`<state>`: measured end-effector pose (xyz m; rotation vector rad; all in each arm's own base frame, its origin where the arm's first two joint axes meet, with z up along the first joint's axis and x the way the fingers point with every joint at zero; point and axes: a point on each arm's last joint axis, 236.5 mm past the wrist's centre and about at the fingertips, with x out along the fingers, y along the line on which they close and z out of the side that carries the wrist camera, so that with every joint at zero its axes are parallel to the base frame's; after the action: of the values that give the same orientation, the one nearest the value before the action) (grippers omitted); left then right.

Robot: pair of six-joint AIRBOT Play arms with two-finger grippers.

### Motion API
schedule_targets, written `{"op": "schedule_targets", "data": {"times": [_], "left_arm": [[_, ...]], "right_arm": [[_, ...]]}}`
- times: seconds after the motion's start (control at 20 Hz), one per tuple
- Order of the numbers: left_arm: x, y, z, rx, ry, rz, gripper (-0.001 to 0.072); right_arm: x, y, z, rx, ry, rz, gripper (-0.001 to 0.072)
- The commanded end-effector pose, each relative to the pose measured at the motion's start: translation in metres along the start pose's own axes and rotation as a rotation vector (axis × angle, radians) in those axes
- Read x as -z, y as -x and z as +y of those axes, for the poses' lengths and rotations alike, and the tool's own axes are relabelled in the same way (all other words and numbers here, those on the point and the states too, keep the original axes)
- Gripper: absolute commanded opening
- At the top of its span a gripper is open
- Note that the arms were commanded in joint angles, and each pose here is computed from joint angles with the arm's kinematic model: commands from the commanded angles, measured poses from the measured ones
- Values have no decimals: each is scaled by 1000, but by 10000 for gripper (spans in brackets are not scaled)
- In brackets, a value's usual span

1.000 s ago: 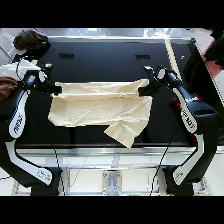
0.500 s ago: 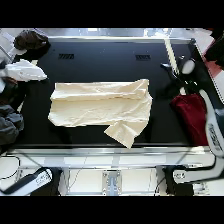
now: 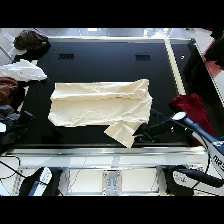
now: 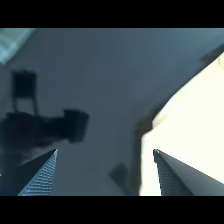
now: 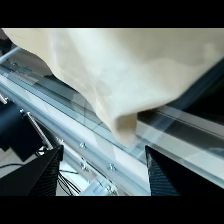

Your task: Fold the shirts.

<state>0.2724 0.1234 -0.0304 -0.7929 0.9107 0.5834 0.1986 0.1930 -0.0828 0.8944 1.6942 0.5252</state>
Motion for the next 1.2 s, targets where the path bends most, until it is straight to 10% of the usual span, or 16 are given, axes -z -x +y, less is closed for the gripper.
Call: {"op": "schedule_targets", "data": {"times": [0.0, 0.1, 0.25, 0.8, 0.95, 1.05, 1.15], "left_arm": [[18, -14, -7, 48, 115, 72, 704], [24, -19, -19, 99, 123, 110, 703], [33, -26, -31, 149, 191, 167, 703], [71, -73, -65, 295, 397, 411, 601], [71, -75, -70, 319, 414, 420, 363], [68, -68, -80, 372, 379, 412, 22], [56, -50, -89, 441, 297, 365, 13]], "right_arm": [[-14, -29, 2, -16, -47, -125, 597], [-32, -31, 6, -10, -58, -207, 498], [-41, -26, 21, -40, -32, -230, 9], [-54, 3, 87, -115, 180, -262, 14], [-52, 3, 88, -117, 183, -252, 14], [-51, 5, 90, -120, 193, -255, 13], [-48, 16, 100, -120, 248, -285, 13]]}}
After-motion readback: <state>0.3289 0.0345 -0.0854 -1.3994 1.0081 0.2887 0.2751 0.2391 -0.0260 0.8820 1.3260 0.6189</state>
